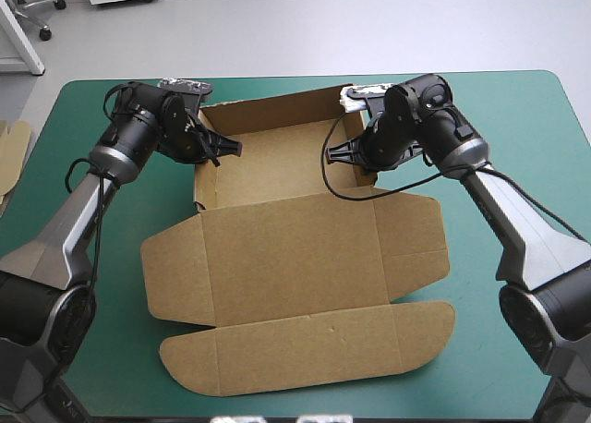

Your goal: Fold the box

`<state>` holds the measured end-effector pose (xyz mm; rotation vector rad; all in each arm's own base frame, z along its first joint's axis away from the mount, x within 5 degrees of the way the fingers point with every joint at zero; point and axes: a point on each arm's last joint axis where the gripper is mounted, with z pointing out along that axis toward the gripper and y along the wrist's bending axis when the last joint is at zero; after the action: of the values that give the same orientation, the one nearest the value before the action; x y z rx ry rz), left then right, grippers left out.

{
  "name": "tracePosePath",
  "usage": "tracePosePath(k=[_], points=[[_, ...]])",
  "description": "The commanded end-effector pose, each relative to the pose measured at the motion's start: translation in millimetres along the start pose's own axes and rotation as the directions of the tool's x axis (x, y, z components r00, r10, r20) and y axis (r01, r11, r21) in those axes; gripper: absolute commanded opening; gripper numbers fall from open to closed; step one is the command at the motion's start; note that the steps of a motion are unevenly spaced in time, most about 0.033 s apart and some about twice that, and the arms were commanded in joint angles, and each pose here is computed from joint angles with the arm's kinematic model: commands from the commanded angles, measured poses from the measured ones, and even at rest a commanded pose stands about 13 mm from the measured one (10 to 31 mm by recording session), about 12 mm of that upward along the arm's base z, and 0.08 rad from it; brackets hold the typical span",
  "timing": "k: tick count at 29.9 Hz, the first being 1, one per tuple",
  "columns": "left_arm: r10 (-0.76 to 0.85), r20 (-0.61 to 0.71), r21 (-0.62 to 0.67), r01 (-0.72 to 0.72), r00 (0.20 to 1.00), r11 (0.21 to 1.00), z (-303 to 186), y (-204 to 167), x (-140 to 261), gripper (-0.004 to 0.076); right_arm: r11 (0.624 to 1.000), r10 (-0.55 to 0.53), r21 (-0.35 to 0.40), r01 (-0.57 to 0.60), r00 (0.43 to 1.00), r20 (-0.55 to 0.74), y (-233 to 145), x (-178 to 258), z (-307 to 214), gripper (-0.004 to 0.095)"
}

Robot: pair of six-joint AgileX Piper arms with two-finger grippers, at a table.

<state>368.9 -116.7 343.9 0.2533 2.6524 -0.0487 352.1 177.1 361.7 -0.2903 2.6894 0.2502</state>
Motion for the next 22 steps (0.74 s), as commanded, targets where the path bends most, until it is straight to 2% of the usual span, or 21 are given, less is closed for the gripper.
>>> tracePosePath(k=[1, 6, 17, 22], points=[[0.053, 0.025, -0.030, -0.052, 0.998, 0.998, -11.9, 1.6, -2.5, -0.0014, 1.000, -0.006, 0.000, 0.006, 0.998, 0.065, -12.7, -1.5, -27.5, -0.0014], [0.059, -0.030, -0.024, -0.060, 0.998, 0.998, 6.0, 0.1, -1.5, -0.0014, 1.000, 0.000, 0.027, 0.001, 1.000, -0.030, -24.7, 10.3, -0.3, -0.0014], [0.063, -0.071, -0.017, -0.064, 0.996, 0.998, 35.6, -3.0, -3.2, -0.0014, 0.999, -0.016, 0.027, 0.017, 0.999, -0.036, -25.5, 12.4, 8.8, -0.0014], [0.044, -0.090, -0.021, -0.046, 0.995, 0.999, 45.5, 2.3, -1.6, -0.0014, 0.999, -0.023, 0.039, 0.027, 0.994, -0.111, -26.8, 14.9, 25.5, -0.0014]])
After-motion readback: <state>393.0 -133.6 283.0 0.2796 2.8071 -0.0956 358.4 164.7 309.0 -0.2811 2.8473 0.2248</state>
